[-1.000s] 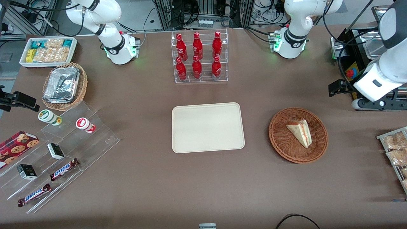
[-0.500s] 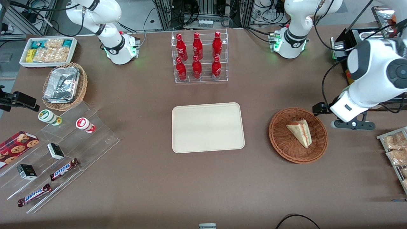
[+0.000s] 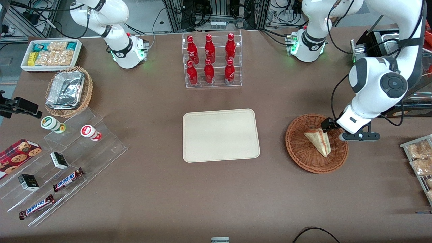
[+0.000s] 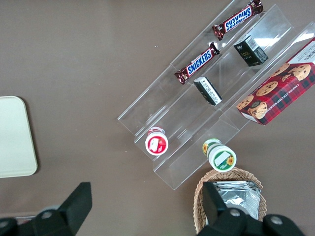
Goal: Place sandwich from basket to tray
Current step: 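Lower the left gripper and close it on the sandwich's crust edge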
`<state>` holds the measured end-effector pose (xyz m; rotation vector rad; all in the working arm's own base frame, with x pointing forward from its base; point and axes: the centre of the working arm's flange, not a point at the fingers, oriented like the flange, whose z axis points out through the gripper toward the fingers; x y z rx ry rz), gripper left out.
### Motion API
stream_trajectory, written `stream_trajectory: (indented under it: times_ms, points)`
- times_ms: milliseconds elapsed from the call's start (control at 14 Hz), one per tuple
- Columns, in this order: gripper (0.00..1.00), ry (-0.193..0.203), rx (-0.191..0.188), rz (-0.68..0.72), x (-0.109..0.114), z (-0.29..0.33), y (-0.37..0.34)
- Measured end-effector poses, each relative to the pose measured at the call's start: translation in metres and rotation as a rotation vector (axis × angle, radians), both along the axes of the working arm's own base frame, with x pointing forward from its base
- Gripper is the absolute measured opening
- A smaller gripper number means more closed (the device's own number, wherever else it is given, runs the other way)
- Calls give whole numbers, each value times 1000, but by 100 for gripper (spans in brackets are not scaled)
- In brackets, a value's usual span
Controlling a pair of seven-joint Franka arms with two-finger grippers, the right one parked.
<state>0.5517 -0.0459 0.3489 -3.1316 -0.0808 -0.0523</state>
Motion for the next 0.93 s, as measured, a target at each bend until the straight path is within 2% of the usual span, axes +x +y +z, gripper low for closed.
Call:
stream_trajectory:
  times_ms: [429,643,929]
  points:
    - [100,5,-18,418,2,-32,-26]
    - [100,13,-17,523,1,-38,-24]
    - [100,42,-5,563,-3,-53,-19]
